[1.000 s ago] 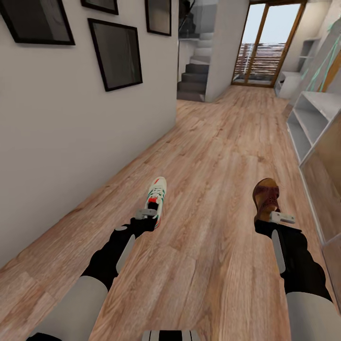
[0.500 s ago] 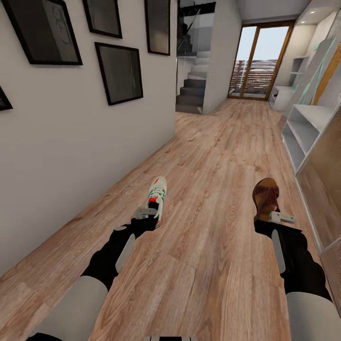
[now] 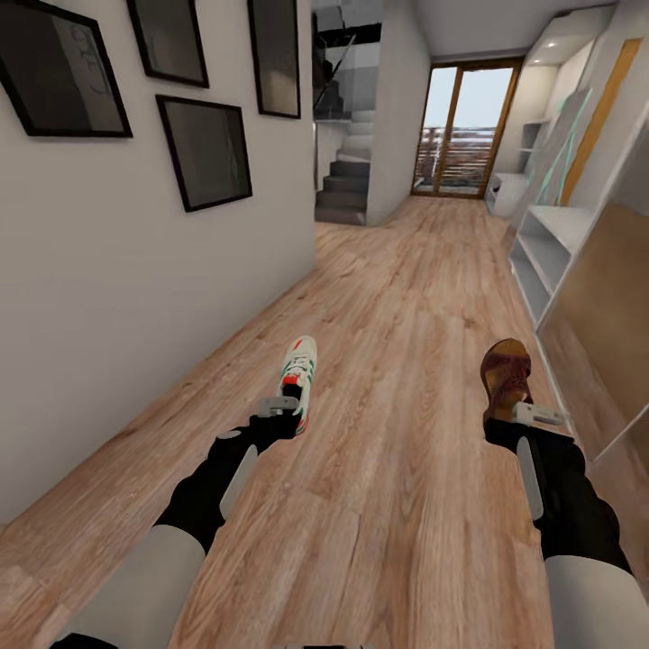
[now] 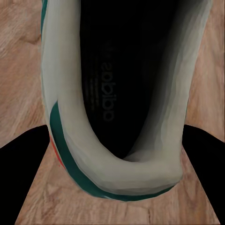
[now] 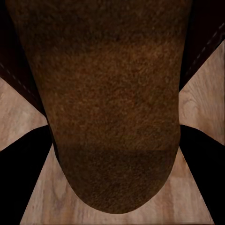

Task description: Pick up the two gym shoes and the two sandals from the corridor floor and place them onto the hallstand (shoe rack) in the corridor, making sure they are on the rack and not on the floor. Arrange them so the two gym shoes are next to each other and the two sandals are next to each other.

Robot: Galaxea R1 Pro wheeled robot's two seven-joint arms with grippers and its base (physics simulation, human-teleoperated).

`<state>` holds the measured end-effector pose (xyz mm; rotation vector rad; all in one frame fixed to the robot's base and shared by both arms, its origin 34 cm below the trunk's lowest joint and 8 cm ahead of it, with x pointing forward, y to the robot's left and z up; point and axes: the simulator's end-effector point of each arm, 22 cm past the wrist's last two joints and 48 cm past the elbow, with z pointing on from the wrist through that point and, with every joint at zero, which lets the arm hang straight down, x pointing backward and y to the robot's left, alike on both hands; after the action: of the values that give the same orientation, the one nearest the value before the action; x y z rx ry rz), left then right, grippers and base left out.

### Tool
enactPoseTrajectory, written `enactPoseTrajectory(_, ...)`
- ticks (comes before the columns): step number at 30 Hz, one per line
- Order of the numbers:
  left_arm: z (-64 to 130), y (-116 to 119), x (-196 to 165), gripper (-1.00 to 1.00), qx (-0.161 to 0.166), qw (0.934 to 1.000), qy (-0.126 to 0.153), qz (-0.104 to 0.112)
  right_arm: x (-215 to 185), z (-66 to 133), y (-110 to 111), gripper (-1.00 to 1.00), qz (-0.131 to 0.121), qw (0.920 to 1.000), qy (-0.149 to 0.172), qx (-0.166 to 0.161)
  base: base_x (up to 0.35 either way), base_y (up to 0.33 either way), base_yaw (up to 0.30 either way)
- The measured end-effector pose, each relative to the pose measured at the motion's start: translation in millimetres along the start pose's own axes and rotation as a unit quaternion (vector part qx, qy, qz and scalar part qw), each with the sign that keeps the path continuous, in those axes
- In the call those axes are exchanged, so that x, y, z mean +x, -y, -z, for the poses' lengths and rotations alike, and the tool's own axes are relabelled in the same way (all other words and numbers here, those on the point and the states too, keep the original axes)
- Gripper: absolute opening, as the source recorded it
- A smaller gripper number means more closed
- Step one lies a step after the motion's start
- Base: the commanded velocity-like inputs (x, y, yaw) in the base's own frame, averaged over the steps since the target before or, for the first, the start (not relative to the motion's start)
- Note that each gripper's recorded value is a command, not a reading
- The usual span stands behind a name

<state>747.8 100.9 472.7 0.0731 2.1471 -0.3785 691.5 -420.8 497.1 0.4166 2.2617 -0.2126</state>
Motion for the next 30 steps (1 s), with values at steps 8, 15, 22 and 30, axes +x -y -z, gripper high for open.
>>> enactPoseTrajectory(8,5.6,3,-17,-1.0,0.0,1.0,0.0,0.0,-16,8.4,-2,-1.0,0.0,1.0,0.0,0.0,0.0,0.0,-0.22)
enactPoseTrajectory(15,7.6,4,-24,-1.0,0.0,1.0,0.0,0.0,-23,11.5,-2,-1.0,0.001,1.0,0.0,0.001,0.0,0.0,-0.016)
enactPoseTrajectory(22,7.9,4,-24,-1.0,0.0,1.0,0.0,0.0,-23,11.7,-1,-1.0,0.002,1.0,0.0,0.002,0.083,0.0,0.0)
enactPoseTrajectory(30,7.9,5,-24,-1.0,0.0,1.0,0.0,0.0,-21,11.1,-2,-1.0,0.002,1.0,-0.001,0.0,0.325,0.0,0.0)
